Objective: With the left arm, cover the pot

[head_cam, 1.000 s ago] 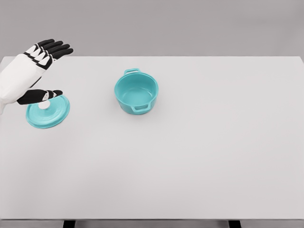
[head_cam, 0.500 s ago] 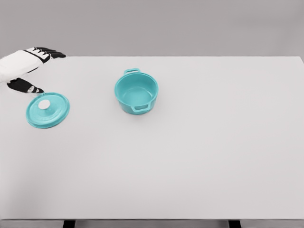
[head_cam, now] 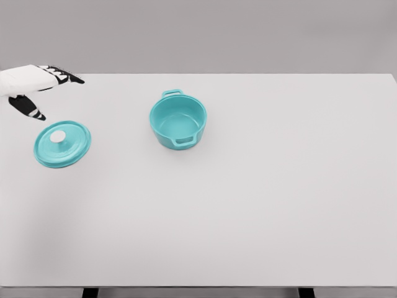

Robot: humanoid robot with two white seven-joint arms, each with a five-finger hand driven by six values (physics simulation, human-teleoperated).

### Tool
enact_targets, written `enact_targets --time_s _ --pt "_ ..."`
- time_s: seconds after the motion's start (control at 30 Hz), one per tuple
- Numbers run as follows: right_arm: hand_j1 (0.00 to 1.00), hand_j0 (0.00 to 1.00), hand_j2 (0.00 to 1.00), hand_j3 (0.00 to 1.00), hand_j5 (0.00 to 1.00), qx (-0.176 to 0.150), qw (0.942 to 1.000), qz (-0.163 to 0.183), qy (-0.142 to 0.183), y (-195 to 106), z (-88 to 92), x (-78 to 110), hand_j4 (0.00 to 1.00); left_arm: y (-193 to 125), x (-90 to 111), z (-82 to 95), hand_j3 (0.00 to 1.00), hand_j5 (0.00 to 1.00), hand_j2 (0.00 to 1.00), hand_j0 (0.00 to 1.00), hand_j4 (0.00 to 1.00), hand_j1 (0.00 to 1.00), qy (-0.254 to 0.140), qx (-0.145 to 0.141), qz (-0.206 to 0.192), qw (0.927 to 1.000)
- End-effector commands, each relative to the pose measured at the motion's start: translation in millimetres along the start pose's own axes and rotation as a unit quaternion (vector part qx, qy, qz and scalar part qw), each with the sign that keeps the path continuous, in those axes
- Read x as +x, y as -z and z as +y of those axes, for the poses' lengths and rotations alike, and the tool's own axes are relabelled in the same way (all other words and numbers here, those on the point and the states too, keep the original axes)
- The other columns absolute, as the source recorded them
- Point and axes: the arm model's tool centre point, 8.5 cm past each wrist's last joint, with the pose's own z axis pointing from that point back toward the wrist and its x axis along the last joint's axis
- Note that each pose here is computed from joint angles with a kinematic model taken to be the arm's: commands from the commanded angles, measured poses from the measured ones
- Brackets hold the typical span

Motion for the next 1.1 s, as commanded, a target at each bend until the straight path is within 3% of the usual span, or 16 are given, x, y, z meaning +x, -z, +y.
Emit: enact_targets --time_s 0.0,0.27,0.6,0.73,1.07 --pt "1.00 1.00 1.00 1.00 1.00 0.000 1.0000 0.000 0.000 0 0.1 -0.1 1.00 10 -4 -32.4 1.00 1.00 1.00 1.00 1.00 1.00 -0.012 -0.054 0.004 0.9985" --pt "1.00 1.00 1.00 1.00 1.00 0.000 1.0000 -0.001 0.000 0 0.1 0.9 1.00 17 -6 -39.0 0.96 0.96 0.96 0.96 0.96 0.96 0.005 -0.094 0.010 0.9955" --pt "1.00 1.00 1.00 1.00 1.00 0.000 1.0000 0.000 0.000 0 0.1 -0.1 1.00 9 -12 -29.0 0.95 0.95 0.95 0.95 0.95 0.95 0.014 -0.092 0.018 0.9955" --pt "1.00 1.00 1.00 1.00 1.00 0.000 1.0000 0.000 0.000 0 0.1 -0.1 1.00 11 -11 -33.9 0.87 0.87 0.87 0.87 0.87 0.87 0.016 -0.102 0.016 0.9945" --pt "1.00 1.00 1.00 1.00 1.00 0.000 1.0000 0.000 0.000 0 0.1 -0.1 1.00 12 -13 -43.7 0.88 0.88 0.88 0.88 0.88 0.88 0.009 -0.115 0.019 0.9932"
